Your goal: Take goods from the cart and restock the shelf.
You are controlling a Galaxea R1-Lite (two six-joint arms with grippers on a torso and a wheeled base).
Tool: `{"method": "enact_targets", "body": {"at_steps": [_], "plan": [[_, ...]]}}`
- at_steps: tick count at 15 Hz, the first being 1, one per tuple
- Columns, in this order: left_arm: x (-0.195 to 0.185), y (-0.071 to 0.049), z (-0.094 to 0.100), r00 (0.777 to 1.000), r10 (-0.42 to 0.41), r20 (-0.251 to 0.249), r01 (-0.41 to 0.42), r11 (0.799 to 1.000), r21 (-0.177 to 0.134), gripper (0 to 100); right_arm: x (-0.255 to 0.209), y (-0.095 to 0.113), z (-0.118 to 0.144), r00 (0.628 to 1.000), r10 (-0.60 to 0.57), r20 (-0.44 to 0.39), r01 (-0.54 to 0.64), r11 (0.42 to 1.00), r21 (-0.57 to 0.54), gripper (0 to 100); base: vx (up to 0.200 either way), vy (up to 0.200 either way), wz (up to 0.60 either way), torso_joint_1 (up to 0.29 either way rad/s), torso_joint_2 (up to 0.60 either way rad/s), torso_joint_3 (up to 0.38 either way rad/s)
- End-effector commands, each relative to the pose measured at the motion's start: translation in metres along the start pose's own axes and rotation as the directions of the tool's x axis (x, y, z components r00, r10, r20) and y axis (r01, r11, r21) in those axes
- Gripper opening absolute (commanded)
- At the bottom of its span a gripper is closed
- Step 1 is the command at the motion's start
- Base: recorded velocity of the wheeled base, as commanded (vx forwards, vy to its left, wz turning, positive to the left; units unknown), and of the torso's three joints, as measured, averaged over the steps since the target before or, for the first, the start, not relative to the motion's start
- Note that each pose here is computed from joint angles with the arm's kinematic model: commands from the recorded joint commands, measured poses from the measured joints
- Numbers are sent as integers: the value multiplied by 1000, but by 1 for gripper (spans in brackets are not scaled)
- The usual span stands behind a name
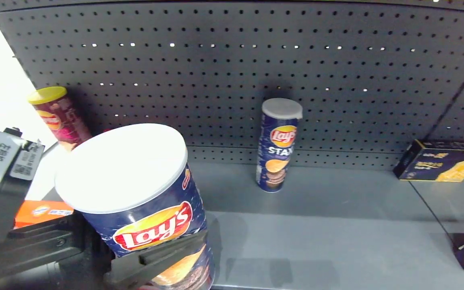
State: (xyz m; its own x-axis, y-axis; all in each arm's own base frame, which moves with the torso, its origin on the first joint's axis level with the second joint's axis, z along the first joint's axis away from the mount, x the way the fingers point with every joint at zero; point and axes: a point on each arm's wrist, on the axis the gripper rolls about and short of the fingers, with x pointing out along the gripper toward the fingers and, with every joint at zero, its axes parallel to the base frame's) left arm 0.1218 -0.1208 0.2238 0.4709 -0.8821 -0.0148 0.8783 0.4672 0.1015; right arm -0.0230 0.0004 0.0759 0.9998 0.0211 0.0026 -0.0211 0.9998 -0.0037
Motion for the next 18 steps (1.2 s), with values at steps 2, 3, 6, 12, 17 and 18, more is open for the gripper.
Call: {"method": "enact_targets", "body": {"at_steps": [2,3,6,12,17,18], "plan": [[0,1,-2,1000,8,-6,-8,1000,-3,0,0,0,0,1000,0,-1,0,1000,1,100,0,0,0,0,0,0],[-1,1,-3,1000,9,-8,-9,1000,-4,0,0,0,0,1000,0,-1,0,1000,1,100,0,0,0,0,0,0],[-2,2,-4,1000,20,-15,-21,1000,-7,0,0,0,0,1000,2,-1,-2,1000,-2,100,0,0,0,0,0,0],[-3,3,-11,999,39,-37,-40,999,-14,0,0,0,0,1000,2,-1,-2,1000,-9,100,0,0,300,1,0,-1],[-4,5,-13,998,54,-45,-55,998,-15,0,0,0,0,1000,0,-1,0,1000,-2,100,0,0,0,0,0,0],[-4,5,-13,998,54,-45,-55,998,-12,0,0,0,0,1000,0,-1,0,1000,-2,100,0,0,0,0,0,0]]}}
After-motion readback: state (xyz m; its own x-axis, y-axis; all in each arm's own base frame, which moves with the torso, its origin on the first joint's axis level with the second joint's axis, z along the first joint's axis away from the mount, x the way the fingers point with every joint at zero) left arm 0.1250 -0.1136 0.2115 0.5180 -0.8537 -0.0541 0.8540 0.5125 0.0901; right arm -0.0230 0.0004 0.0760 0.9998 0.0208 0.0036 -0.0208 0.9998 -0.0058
